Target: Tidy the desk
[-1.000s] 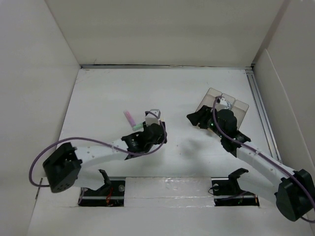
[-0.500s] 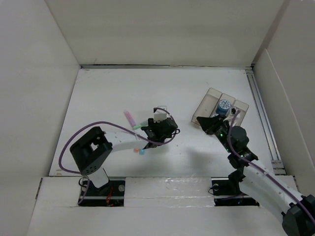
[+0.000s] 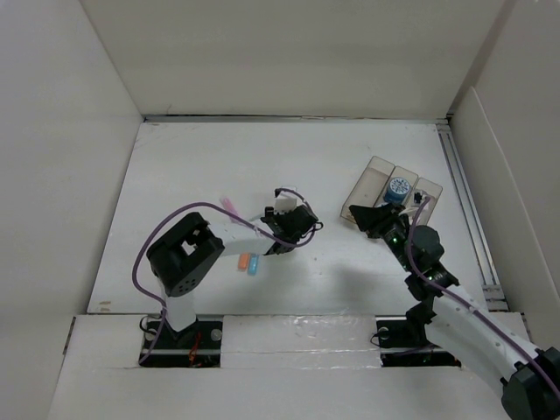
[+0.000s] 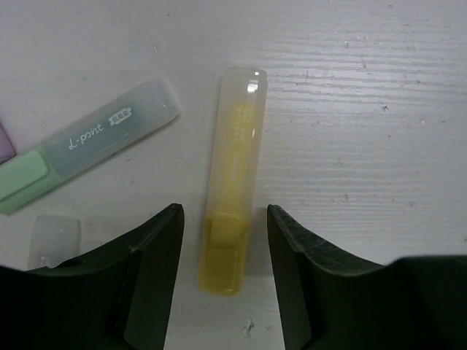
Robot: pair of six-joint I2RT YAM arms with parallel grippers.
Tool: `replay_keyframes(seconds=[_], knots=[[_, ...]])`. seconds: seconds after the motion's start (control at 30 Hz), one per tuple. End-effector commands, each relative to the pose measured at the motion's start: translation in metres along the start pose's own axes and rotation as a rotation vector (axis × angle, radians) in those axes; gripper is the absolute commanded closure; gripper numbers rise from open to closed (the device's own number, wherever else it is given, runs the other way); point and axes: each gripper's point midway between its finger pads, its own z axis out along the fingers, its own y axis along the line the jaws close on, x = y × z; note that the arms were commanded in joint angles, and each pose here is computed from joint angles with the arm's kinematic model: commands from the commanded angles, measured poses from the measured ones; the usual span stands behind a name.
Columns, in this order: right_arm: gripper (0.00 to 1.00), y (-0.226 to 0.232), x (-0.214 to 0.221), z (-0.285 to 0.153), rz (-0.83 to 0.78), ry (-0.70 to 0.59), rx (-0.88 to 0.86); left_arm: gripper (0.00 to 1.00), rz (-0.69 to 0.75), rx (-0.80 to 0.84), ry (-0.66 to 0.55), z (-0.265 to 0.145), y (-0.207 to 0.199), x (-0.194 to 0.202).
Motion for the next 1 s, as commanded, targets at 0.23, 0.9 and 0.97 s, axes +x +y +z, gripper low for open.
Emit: replay_keyframes(seconds=[0.23,0.9,0.97], knots=[[0.56,0.003,-0.017,0.003,-0.026,-0.075,-0.002,0.87,-0.003,-0.006,-0.011,0.013,0.004,-0.005],[0.52,-0.021,-0.062,-0.036,0.037,-0.34,0.122,1.0,-0.166,0.574,-0.27,-0.096,-0.101,-0.161],[0.52,-0.022,-0.062,-0.036,0.041,-0.342,0.123,1.0,-0.155,0.631,-0.277,-0.098,-0.123,-0.173]])
